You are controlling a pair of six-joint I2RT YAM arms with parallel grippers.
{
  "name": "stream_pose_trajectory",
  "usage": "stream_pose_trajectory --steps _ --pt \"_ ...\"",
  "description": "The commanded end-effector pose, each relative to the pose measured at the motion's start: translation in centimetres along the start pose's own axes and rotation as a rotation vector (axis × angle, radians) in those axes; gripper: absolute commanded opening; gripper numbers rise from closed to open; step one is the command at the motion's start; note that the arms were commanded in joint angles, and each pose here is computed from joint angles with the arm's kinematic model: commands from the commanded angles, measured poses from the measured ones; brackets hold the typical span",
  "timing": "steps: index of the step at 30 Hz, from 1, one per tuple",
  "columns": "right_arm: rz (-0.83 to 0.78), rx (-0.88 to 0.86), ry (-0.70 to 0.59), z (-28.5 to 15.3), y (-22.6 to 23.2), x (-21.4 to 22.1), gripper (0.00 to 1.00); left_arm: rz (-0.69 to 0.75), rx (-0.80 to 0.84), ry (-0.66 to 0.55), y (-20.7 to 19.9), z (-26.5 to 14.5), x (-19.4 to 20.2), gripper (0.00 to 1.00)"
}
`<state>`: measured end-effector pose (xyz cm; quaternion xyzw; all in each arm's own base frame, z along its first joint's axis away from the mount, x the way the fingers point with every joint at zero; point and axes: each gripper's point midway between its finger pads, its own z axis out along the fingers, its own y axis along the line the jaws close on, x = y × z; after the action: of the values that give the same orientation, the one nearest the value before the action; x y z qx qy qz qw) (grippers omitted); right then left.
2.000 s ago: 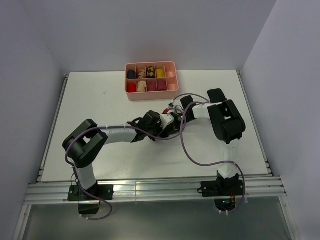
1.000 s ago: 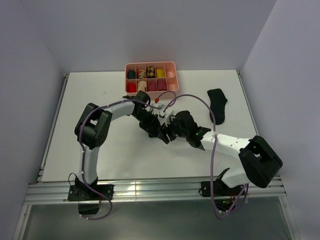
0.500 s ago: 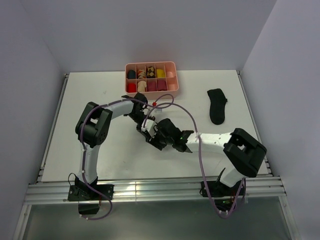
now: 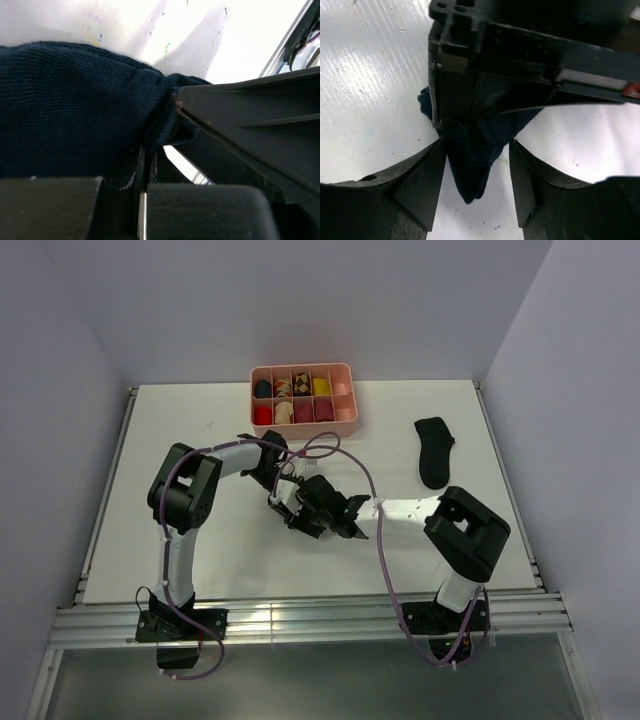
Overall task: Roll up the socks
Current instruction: Roll the sock at the center of the board.
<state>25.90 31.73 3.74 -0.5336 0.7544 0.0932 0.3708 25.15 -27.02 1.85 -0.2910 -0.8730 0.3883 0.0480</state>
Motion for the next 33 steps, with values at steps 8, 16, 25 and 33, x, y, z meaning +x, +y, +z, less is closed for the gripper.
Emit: stream_pose_trajectory --steps 8,16,25,33 --pt "-0.096 -0.048 0.070 0.7 1.2 -0.3 0.60 0.013 -0.091 0.015 2.7 -0.4 0.7 0.01" --pt "-0.127 -0.023 0.114 1.7 1.0 0.2 0.59 0.011 -0.079 0.020 2.7 -0.3 1.0 0.01" --pt "-0.127 0.003 0.201 2.8 0.5 1.1 0.21 0.014 -0.069 0.023 2.7 -0.2 1.3 0.01" --pt "-0.093 -0.095 0.216 1.9 1.7 1.1 0.00 0.059 -0.100 -0.038 2.3 -1.1 0.2 0.03"
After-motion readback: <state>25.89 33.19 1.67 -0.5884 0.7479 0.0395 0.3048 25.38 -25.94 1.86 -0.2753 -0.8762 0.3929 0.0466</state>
